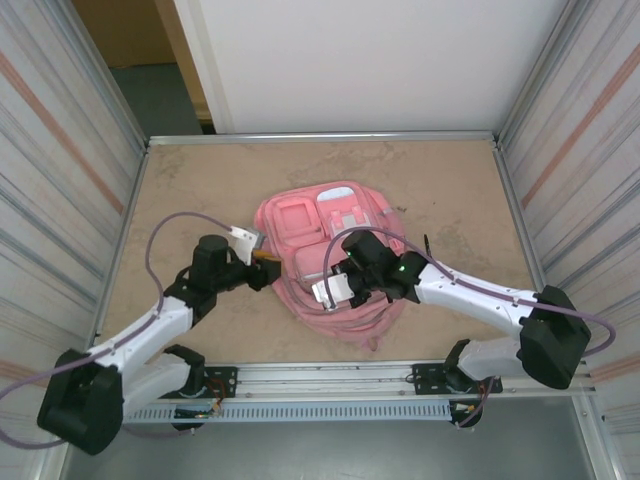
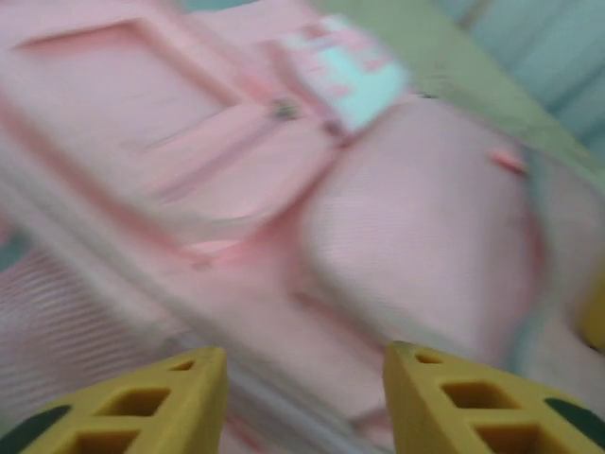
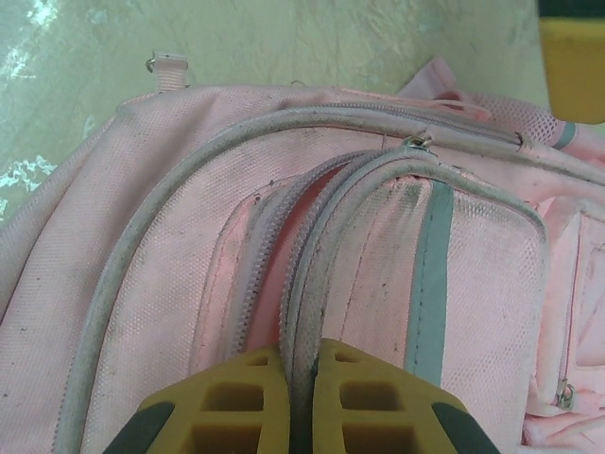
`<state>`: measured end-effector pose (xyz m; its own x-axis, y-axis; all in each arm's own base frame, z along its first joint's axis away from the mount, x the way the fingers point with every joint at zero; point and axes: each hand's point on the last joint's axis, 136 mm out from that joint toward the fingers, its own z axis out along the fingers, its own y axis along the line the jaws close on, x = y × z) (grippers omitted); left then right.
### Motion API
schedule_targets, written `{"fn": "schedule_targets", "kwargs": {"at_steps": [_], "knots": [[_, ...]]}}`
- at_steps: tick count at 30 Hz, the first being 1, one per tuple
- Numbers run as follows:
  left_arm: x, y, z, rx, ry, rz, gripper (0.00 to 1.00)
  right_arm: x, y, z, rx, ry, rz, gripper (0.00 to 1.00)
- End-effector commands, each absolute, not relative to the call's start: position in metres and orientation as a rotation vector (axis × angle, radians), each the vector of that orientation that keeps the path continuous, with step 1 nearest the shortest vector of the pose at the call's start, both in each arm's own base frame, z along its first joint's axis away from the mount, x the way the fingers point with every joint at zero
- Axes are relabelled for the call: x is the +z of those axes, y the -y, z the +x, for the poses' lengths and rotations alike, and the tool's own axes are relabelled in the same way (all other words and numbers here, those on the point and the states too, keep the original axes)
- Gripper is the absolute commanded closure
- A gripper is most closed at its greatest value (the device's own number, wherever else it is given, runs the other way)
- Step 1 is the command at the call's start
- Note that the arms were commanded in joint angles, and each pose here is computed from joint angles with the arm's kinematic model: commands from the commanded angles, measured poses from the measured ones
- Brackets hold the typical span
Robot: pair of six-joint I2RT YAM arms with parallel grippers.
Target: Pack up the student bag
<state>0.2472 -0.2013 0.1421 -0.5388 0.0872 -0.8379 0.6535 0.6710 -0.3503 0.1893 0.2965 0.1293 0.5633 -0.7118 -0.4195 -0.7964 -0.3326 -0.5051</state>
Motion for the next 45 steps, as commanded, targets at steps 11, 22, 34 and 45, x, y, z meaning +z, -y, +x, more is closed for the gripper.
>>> {"fn": "schedule_targets", "kwargs": {"at_steps": [11, 22, 34, 45], "knots": [[0.128, 0.227, 0.188, -0.728, -1.736, 1.042, 0.40, 0.157, -0.291, 0.183, 0.295, -1.145, -2.085, 1.00], [0.116, 0.249, 0.201, -0.518, -1.521, 1.285, 0.53, 0.157, -0.290, 0.173, 0.337, -1.141, -2.116, 1.00], [0.151, 0.237, 0.204, -0.454, -1.439, 1.189, 0.50, 0.155, -0.285, 0.171, 0.344, -1.160, -2.147, 1.00], [0.136, 0.246, 0.203, -0.487, -1.453, 1.254, 0.45, 0.159, -0.287, 0.168, 0.371, -1.142, -2.146, 1.00]]}}
